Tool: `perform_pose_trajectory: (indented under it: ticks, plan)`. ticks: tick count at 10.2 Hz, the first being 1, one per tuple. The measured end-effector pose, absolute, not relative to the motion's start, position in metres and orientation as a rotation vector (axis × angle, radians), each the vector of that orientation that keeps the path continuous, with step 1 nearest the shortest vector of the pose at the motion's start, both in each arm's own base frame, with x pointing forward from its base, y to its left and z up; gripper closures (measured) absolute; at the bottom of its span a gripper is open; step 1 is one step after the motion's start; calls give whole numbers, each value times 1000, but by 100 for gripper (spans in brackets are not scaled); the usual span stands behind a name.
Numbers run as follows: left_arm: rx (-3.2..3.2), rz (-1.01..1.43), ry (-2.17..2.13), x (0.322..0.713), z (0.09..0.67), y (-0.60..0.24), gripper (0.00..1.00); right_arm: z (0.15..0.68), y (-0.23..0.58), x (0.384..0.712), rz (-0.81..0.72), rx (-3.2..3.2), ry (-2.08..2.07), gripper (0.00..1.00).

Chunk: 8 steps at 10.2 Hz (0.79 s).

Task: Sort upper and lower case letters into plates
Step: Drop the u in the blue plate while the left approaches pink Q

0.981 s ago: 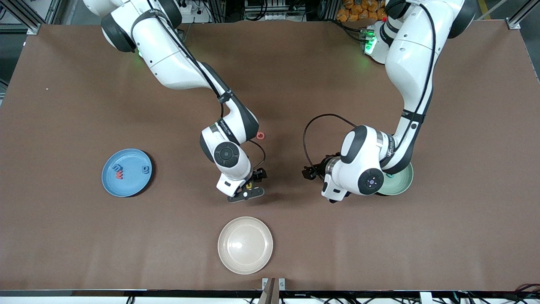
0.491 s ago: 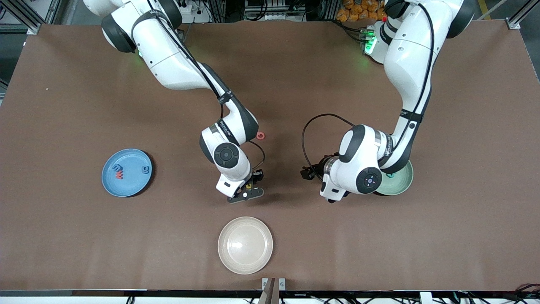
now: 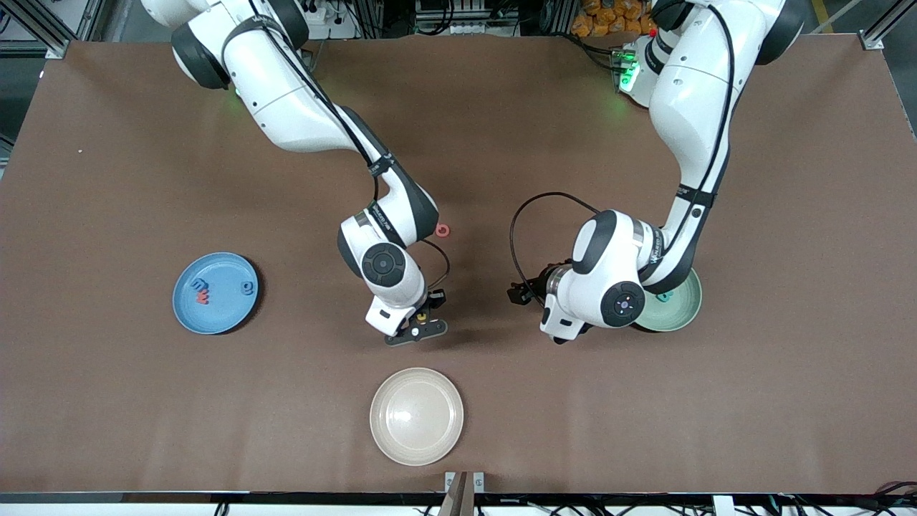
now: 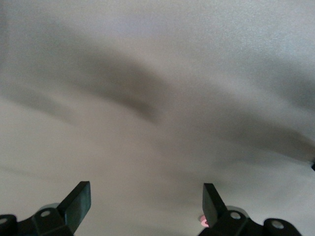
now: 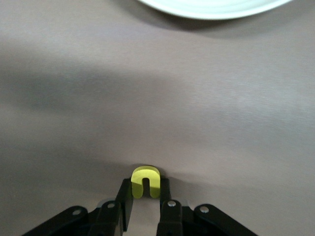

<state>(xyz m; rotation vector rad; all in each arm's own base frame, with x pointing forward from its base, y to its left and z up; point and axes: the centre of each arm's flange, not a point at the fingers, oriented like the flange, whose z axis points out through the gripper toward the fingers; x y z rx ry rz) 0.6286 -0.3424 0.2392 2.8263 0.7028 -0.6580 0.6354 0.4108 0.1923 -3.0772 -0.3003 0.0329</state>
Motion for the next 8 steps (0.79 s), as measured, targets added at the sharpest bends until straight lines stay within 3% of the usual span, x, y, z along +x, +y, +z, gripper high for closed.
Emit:
perform_pose_trajectory:
  ticks: [4, 8]
  plan:
    - [2839, -642, 656, 620, 247, -364, 0, 248, 310, 678, 108, -3246, -22, 74]
    - [2968, -473, 636, 573, 276, -450, 0, 245, 189, 689, 115, -3362, 34, 74]
